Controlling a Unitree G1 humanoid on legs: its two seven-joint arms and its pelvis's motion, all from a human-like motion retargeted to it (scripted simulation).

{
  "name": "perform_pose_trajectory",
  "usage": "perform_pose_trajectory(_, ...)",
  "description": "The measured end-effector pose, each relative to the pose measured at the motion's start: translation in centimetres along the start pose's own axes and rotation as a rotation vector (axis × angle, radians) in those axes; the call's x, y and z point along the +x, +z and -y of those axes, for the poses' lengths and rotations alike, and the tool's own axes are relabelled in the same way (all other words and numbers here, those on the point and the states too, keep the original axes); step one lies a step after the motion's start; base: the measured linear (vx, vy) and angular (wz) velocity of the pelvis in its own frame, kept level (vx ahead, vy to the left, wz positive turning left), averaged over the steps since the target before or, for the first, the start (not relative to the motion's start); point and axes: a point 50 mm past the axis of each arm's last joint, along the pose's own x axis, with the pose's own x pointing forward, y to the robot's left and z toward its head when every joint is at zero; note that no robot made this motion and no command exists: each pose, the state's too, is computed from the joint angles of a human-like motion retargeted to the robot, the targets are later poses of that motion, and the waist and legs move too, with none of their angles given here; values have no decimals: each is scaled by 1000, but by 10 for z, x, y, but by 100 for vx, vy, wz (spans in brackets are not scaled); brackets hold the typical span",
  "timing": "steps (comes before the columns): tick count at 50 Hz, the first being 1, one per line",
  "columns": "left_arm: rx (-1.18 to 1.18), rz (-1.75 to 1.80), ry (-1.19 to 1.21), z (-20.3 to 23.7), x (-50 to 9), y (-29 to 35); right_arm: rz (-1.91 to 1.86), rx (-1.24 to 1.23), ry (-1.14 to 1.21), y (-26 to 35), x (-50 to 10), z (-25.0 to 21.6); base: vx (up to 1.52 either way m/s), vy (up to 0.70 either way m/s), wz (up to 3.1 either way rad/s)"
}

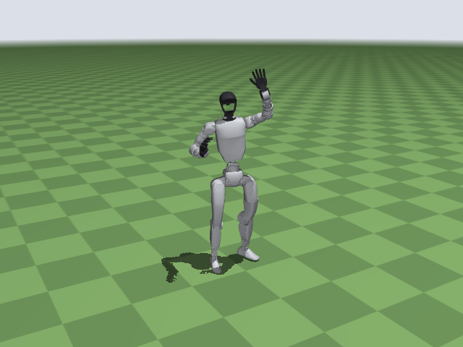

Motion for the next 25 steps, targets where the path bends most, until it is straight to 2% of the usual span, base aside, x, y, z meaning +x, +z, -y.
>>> perform_pose_trajectory(6, -231, 276, 22, -28, -87, 50, -17, -32, -1, -2, -4, -2, 0, 0, 0)
perform_pose_trajectory(10, -223, 376, -21, -54, -127, 53, -1, -36, 8, 0, -7, 4, 0, 0, 0)
perform_pose_trajectory(14, -63, 320, 14, -66, -105, 20, -61, -43, -3, -7, -14, 13, 0, 0, 0)
perform_pose_trajectory(18, 90, 83, -13, -57, -70, -39, -76, -109, 1, -15, -12, 20, 0, 0, 0)
perform_pose_trajectory(22, 112, -63, -132, -33, -50, -66, -53, -164, -11, -17, -5, 18, 0, 0, 0)
perform_pose_trajectory(25, 104, 17, -176, -28, -50, -56, -28, -153, -35, -14, 1, 15, 0, 0, 0)
